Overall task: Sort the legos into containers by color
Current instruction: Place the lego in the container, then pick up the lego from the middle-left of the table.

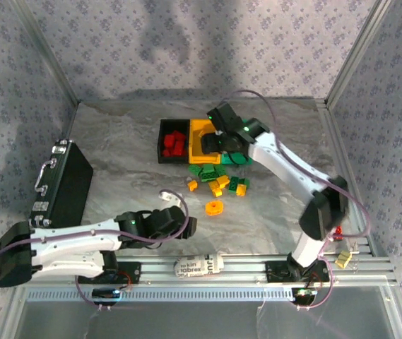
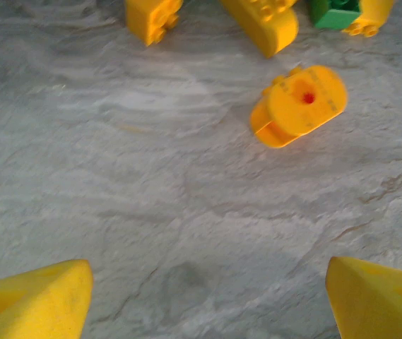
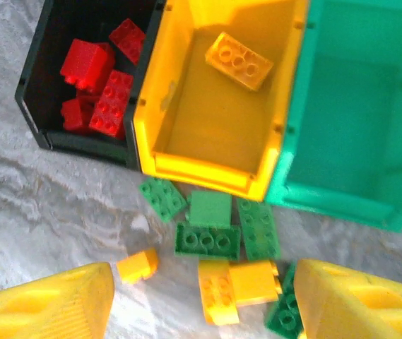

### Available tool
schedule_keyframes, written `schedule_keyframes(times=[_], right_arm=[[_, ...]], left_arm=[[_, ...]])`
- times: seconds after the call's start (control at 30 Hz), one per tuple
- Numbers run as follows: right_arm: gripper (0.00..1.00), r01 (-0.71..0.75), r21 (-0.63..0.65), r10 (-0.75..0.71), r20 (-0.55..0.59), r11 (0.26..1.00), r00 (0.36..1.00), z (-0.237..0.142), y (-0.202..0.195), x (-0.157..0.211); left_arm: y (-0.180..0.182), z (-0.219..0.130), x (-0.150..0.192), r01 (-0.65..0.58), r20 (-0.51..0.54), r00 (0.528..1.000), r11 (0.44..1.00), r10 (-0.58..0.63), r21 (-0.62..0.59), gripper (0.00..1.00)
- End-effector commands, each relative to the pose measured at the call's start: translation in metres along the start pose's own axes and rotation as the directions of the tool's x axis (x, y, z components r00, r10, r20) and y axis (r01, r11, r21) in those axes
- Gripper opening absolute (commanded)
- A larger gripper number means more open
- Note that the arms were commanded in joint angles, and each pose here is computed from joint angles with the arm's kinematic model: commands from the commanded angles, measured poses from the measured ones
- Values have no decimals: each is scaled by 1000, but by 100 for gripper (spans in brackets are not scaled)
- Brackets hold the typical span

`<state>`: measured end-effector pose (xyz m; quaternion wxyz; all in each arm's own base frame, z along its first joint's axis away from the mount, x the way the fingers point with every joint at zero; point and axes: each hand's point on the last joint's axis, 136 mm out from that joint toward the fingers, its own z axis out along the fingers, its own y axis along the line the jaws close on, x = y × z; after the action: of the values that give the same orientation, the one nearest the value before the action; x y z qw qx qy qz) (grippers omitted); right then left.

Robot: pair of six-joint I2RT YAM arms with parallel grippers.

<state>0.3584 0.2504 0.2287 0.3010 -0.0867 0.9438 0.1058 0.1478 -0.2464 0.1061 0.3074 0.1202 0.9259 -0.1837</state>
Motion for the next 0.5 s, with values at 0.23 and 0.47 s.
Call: schedule_keyframes(times=[0.23,0.47], right_arm=[[80,-134,8,132,86,991,987,-42,-63,76],[85,-220,1,218,112,976,969,-56,-98,120]], left_arm=[[-57,50,-13,-123,-181,974,990,134,72,88],[-59,85,-21,-185,-300,936,982,184,25,89]])
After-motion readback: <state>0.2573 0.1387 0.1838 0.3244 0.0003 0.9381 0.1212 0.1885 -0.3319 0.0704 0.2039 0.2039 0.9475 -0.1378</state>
